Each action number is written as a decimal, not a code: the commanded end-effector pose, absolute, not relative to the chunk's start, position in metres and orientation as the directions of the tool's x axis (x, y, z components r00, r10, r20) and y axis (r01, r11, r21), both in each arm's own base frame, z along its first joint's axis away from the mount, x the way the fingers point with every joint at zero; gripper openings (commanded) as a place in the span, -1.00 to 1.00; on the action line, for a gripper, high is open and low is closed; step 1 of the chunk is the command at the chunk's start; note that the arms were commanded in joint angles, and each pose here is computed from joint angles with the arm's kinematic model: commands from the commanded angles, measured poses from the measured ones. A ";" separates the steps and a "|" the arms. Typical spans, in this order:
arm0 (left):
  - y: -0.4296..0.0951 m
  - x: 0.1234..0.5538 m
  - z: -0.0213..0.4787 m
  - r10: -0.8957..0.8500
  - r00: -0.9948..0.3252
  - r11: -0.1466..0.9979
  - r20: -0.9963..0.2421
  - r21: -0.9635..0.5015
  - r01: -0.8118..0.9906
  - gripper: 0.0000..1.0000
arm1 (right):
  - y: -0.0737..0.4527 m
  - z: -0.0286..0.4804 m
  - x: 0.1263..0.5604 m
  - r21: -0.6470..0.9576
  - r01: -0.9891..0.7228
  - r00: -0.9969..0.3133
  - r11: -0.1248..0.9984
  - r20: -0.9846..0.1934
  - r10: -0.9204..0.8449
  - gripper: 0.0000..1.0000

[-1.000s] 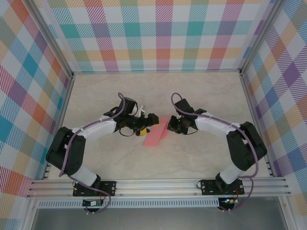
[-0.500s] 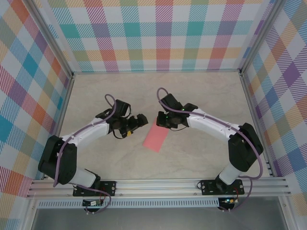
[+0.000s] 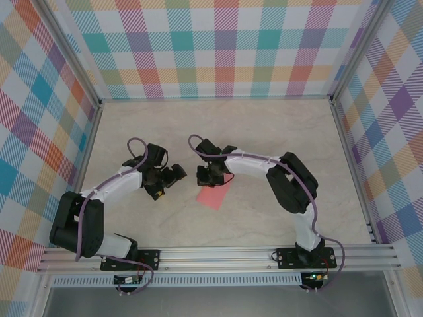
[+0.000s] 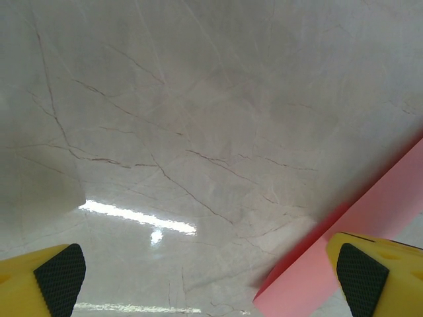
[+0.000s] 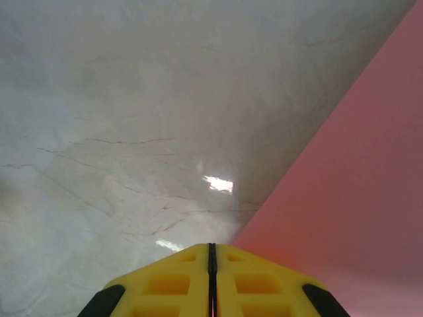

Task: Fold a paper plane with a square sheet of paper (pick it up from the middle)
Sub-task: Third fold the triangle at the center of the table.

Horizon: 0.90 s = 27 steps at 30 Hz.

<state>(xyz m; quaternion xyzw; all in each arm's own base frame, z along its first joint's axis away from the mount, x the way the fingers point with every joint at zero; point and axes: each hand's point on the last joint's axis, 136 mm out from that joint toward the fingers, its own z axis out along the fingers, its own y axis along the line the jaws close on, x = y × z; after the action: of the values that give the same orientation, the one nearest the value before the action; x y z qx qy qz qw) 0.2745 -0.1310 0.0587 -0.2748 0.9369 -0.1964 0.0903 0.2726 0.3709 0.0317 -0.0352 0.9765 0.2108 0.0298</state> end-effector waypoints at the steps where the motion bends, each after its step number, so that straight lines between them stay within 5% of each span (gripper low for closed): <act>1: -0.126 0.271 0.062 -0.564 -0.824 0.765 -0.059 -0.415 -0.493 1.00 | 0.383 0.036 0.262 0.451 -0.097 -0.995 0.887 -0.035 -0.091 -0.82; 11: -0.136 0.275 0.068 -0.529 -0.847 0.765 -0.058 -0.465 -0.446 1.00 | 0.343 -0.004 0.214 0.384 -0.284 -0.945 0.879 0.041 -0.323 -0.78; 18: -0.150 0.278 0.074 -0.495 -0.868 0.749 -0.049 -0.530 -0.397 1.00 | 0.319 0.013 0.191 0.397 -0.480 -0.861 0.782 -0.043 -0.507 -0.73; 24: -0.181 0.281 0.085 -0.422 -0.905 0.726 -0.055 -0.619 -0.301 0.85 | 0.327 0.074 0.209 0.471 -0.410 -0.912 0.781 -0.194 -0.362 -0.44; 27: -0.206 0.284 0.094 -0.372 -0.926 0.692 -0.063 -0.683 -0.231 0.61 | 0.317 0.094 0.218 0.501 -0.308 -0.949 0.808 -0.224 -0.223 -0.26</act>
<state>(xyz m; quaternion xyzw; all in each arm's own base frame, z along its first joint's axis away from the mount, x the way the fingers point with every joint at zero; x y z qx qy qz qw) 0.2839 -0.1773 0.0821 -0.2091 0.9251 -0.3019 0.0961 0.2085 0.3217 0.0717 -0.1954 0.9461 0.2541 0.0458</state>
